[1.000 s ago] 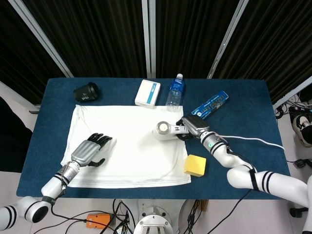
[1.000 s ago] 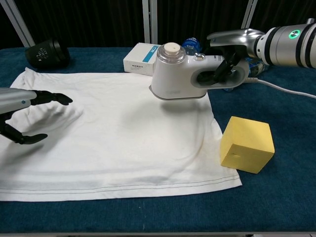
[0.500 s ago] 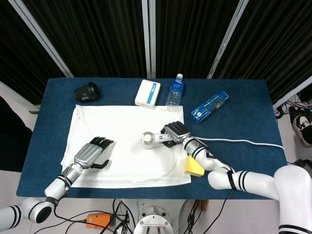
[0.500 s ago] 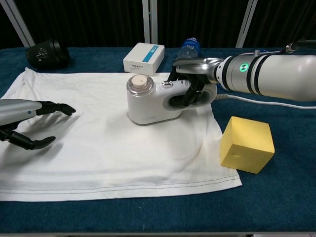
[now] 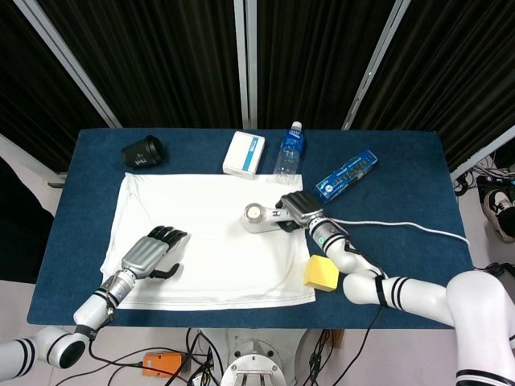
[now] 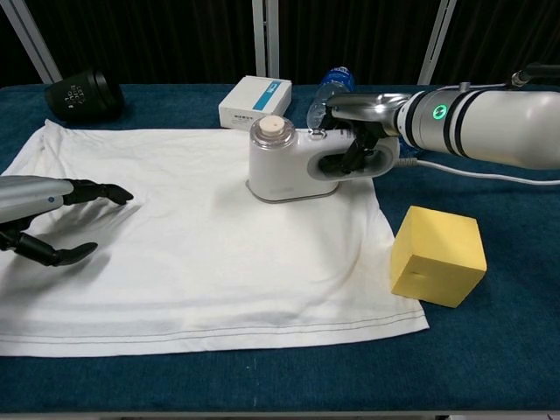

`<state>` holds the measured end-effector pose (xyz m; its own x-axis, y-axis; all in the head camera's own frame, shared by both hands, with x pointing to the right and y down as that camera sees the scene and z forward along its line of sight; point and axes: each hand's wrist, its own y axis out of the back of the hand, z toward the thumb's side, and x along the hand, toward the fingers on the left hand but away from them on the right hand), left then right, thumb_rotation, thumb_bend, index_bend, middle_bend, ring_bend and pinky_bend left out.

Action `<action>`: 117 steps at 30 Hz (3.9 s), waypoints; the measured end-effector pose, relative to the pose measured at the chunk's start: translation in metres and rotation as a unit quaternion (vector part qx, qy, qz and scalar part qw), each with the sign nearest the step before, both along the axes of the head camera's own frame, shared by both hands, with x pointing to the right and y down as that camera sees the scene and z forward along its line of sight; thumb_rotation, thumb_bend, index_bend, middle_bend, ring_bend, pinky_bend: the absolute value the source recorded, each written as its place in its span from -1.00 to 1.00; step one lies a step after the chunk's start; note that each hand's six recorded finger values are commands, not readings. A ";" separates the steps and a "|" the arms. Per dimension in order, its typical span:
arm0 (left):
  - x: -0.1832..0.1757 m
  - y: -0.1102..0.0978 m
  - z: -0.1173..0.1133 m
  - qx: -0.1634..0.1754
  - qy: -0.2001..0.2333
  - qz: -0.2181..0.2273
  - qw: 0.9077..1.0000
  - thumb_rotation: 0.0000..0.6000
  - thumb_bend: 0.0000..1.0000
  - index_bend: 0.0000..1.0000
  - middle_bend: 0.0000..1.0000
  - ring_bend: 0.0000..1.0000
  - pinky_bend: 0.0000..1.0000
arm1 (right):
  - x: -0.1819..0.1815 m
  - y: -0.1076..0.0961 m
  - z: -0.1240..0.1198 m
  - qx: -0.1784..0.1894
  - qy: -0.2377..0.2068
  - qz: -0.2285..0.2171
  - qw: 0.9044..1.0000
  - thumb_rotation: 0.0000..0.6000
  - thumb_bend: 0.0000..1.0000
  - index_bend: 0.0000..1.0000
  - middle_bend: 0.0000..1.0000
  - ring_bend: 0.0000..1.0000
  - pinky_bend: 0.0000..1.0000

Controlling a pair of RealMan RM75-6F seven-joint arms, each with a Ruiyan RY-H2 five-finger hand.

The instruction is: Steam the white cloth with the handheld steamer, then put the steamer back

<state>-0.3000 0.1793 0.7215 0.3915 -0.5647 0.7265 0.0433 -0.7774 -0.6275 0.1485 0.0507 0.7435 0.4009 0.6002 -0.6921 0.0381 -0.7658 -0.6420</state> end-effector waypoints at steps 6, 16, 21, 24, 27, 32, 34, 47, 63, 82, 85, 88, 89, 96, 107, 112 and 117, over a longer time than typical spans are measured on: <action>-0.001 -0.001 -0.001 0.003 -0.001 0.001 1.000 0.25 -0.24 -0.88 -0.84 -1.00 -1.00 | 0.017 -0.009 -0.005 0.006 0.002 0.027 1.000 1.00 0.15 0.93 0.73 0.77 0.11; -0.001 -0.003 -0.005 0.010 -0.001 0.001 1.000 0.24 -0.24 -0.88 -0.84 -1.00 -1.00 | -0.025 0.016 -0.023 -0.013 -0.062 -0.015 0.998 1.00 0.16 0.93 0.74 0.78 0.11; -0.002 -0.001 -0.004 0.007 -0.003 0.002 1.000 0.24 -0.24 -0.88 -0.84 -1.00 -1.00 | -0.042 0.027 -0.013 -0.017 -0.060 -0.038 0.997 1.00 0.15 0.93 0.74 0.78 0.11; -0.001 0.000 -0.003 0.006 -0.005 0.004 1.000 0.24 -0.24 -0.88 -0.84 -1.00 -1.00 | -0.043 0.025 -0.007 -0.010 -0.052 -0.041 0.998 1.00 0.16 0.93 0.74 0.78 0.11; -0.001 -0.001 -0.003 0.007 -0.005 0.003 1.000 0.24 -0.24 -0.88 -0.84 -1.00 -1.00 | -0.038 0.018 -0.004 -0.001 -0.042 -0.031 0.999 1.00 0.16 0.93 0.74 0.78 0.10; -0.001 -0.001 -0.003 0.008 -0.005 0.003 1.000 0.24 -0.24 -0.88 -0.84 -1.00 -1.00 | -0.020 0.003 0.000 0.014 -0.024 -0.004 1.000 1.00 0.16 0.93 0.74 0.78 0.11; -0.001 -0.001 -0.002 0.008 -0.004 0.001 1.000 0.25 -0.24 -0.88 -0.84 -1.00 -1.00 | -0.011 -0.004 0.001 0.021 -0.018 0.012 1.000 1.00 0.16 0.93 0.74 0.78 0.11; -0.002 0.000 -0.002 0.008 -0.006 0.003 1.000 0.24 -0.24 -0.88 -0.84 -1.00 -1.00 | -0.017 -0.009 -0.001 -0.006 -0.060 0.049 0.997 1.00 0.16 0.93 0.74 0.78 0.11; -0.004 -0.001 -0.003 0.012 -0.007 0.000 1.000 0.25 -0.24 -0.88 -0.84 -1.00 -1.00 | -0.025 0.037 -0.017 -0.054 -0.064 -0.035 0.996 1.00 0.16 0.93 0.74 0.78 0.11; 0.005 -0.001 -0.001 0.010 -0.005 0.013 1.000 0.24 -0.24 -0.88 -0.84 -1.00 -1.00 | 0.006 0.008 -0.029 -0.026 -0.078 0.019 0.996 1.00 0.16 0.93 0.74 0.79 0.11; 0.006 -0.001 -0.001 0.011 -0.006 0.015 1.000 0.25 -0.24 -0.88 -0.84 -1.00 -1.00 | 0.001 0.000 -0.019 -0.021 -0.075 0.026 0.997 1.00 0.16 0.94 0.74 0.79 0.11; 0.006 0.001 -0.001 0.010 -0.008 0.018 1.000 0.24 -0.24 -0.88 -0.84 -1.00 -1.00 | -0.010 0.001 -0.010 -0.027 -0.075 0.022 0.997 1.00 0.16 0.94 0.74 0.79 0.11; 0.006 0.001 -0.001 0.010 -0.008 0.019 1.000 0.25 -0.24 -0.88 -0.84 -1.00 -1.00 | -0.013 0.003 -0.008 -0.031 -0.076 0.017 0.996 1.00 0.16 0.94 0.74 0.79 0.11; 0.007 0.000 -0.002 0.013 -0.007 0.019 1.000 0.25 -0.24 -0.88 -0.84 -1.00 -1.00 | -0.020 0.021 -0.011 -0.046 -0.079 -0.016 0.996 1.00 0.16 0.94 0.74 0.79 0.11; 0.006 0.000 -0.003 0.014 -0.008 0.019 1.000 0.24 -0.24 -0.88 -0.84 -1.00 -1.00 | -0.014 0.056 -0.030 -0.078 -0.087 -0.062 0.991 1.00 0.16 0.94 0.74 0.79 0.11; 0.007 -0.002 -0.005 0.019 -0.006 0.017 1.000 0.25 -0.23 -0.88 -0.84 -1.00 -1.00 | -0.003 0.052 -0.040 -0.058 -0.096 -0.049 0.992 1.00 0.16 0.94 0.74 0.79 0.11; 0.004 -0.008 -0.013 0.032 -0.002 0.006 0.999 0.24 -0.23 -0.88 -0.84 -1.00 -1.00 | 0.028 0.034 -0.062 -0.016 -0.112 -0.001 0.994 1.00 0.16 0.94 0.74 0.79 0.10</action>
<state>-0.2962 0.1713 0.7089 0.3961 -0.6057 0.6901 0.0541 -0.7349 -0.6760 0.1761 0.0848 0.6818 0.5485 0.5778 -0.6044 0.1748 -0.7861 -0.5929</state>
